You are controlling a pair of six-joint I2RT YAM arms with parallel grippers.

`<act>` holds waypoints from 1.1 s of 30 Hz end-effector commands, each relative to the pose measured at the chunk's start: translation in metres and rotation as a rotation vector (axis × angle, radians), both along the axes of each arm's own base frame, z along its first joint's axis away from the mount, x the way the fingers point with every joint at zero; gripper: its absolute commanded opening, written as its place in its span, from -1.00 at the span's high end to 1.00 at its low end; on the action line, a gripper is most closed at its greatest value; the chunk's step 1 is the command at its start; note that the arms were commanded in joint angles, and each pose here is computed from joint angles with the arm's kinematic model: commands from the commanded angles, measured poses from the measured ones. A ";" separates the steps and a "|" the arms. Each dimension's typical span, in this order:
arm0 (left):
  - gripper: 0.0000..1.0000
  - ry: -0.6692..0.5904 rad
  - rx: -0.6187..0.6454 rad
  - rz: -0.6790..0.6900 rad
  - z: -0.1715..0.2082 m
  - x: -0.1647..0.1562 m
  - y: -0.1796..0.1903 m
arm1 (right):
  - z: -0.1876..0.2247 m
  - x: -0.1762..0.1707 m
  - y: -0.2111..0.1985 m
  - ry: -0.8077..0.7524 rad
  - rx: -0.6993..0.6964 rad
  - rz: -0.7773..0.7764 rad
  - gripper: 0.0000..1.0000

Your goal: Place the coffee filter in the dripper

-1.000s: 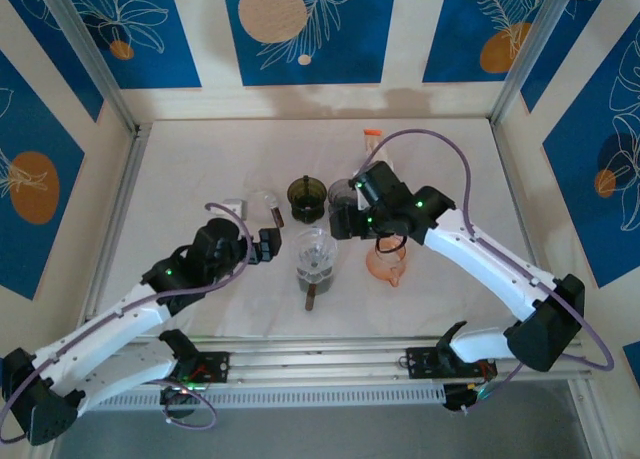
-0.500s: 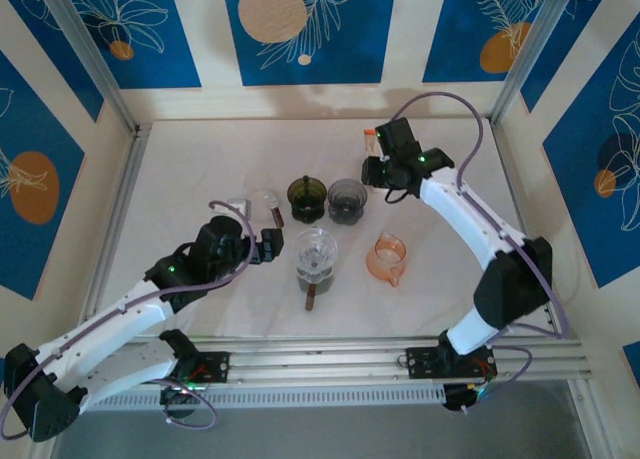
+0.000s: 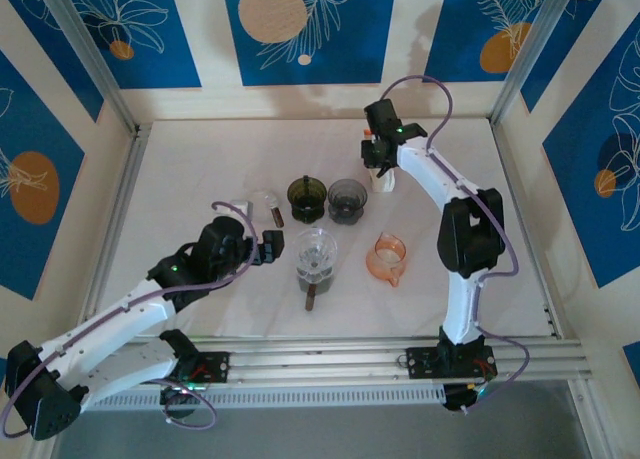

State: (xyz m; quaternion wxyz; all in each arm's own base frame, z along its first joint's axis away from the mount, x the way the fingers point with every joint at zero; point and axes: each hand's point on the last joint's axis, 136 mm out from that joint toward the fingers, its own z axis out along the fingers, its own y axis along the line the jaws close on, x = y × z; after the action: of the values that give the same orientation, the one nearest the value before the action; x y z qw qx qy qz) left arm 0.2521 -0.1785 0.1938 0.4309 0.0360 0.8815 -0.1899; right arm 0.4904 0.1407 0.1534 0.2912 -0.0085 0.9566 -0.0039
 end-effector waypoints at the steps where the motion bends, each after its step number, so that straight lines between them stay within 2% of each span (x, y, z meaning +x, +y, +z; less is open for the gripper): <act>1: -0.91 -0.013 -0.007 -0.004 0.005 0.004 -0.001 | 0.014 0.012 -0.006 -0.041 -0.043 -0.004 0.45; 14: -0.93 -0.003 0.001 -0.006 0.000 0.007 -0.002 | 0.003 0.040 -0.011 -0.017 -0.014 -0.123 0.58; 33: -0.94 0.007 0.002 0.003 -0.005 0.010 0.001 | -0.014 0.049 -0.012 0.005 0.004 -0.162 0.63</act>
State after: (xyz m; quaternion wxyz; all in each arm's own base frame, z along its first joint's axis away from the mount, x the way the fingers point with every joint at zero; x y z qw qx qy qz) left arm 0.2584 -0.1766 0.1849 0.4199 0.0300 0.8883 -0.1834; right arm 0.5319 0.1300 0.1320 0.2763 0.0563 0.9589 -0.0308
